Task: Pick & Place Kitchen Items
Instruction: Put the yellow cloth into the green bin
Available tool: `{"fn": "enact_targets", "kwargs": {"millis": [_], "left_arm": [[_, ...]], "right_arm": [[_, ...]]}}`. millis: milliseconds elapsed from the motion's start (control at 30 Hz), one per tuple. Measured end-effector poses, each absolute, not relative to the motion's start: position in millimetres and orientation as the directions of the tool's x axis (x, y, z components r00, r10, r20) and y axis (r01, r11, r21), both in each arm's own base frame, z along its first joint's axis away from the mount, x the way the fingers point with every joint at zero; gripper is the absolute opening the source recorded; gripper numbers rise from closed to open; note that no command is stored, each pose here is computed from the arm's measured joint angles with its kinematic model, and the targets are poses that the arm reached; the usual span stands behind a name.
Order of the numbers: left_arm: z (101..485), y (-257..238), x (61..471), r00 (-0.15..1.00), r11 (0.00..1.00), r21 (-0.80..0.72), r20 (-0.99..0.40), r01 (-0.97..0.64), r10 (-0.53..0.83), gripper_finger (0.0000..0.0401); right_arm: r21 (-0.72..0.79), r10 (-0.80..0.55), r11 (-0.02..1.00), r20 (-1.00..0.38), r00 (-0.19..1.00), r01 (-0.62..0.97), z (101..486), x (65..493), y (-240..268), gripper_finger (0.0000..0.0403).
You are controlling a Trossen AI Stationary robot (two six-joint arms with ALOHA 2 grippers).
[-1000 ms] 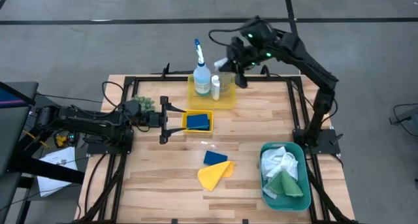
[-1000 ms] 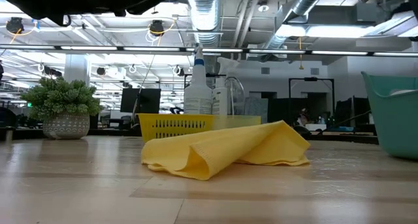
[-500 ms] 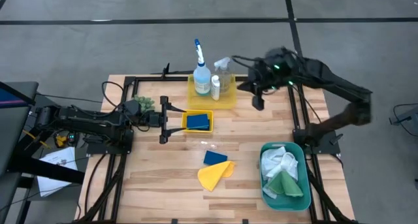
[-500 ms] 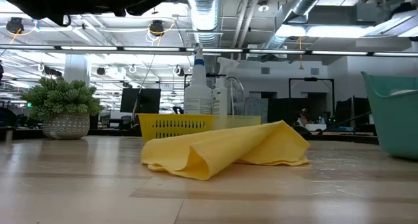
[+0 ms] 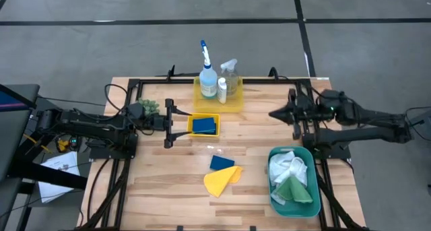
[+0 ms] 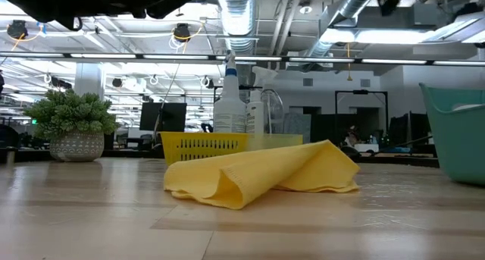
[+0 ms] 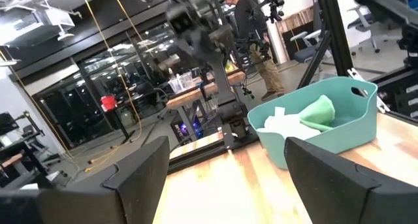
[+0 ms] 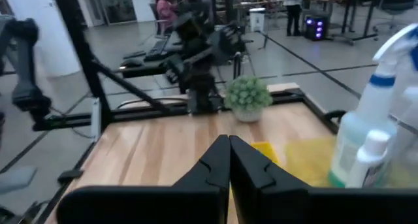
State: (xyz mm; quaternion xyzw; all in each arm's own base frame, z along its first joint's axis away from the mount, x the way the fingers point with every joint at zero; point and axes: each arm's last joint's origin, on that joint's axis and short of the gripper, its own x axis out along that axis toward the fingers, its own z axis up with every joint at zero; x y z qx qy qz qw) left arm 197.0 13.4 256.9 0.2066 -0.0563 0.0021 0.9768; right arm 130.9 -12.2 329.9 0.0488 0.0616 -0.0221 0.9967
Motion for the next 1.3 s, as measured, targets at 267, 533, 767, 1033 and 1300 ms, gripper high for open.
{"fn": "enact_targets", "kwargs": {"millis": [267,533,767,1033,1300], "left_arm": [[260.1,6.1,197.0,0.988,0.914,0.405,0.143,-0.007,-0.056,0.0298],[264.2,0.9,196.3,0.979,0.914,0.406,0.185,0.0,-0.082,0.0298],[267.1,0.3,195.7,0.973,0.914,0.405,0.216,-0.015,-0.079,0.0298],[278.3,-15.7,204.0,0.982,0.923,0.367,0.182,-0.115,0.05,0.0299],[291.3,-47.0,236.0,0.991,0.925,0.381,0.123,0.002,-0.053,0.0322]], "right_arm": [[0.094,-0.07,0.993,-0.018,0.997,0.071,306.9,91.8,-4.9,0.0],[0.097,-0.065,0.993,0.05,0.997,0.06,308.7,66.0,-3.3,0.0],[0.075,-0.062,0.995,0.022,0.998,0.061,306.8,69.9,-3.4,0.0015],[0.064,-0.062,0.996,0.026,0.998,0.06,309.0,79.1,-3.7,0.0126],[0.08,-0.063,0.995,0.013,0.998,0.061,308.4,82.0,-3.9,0.0257]]}}
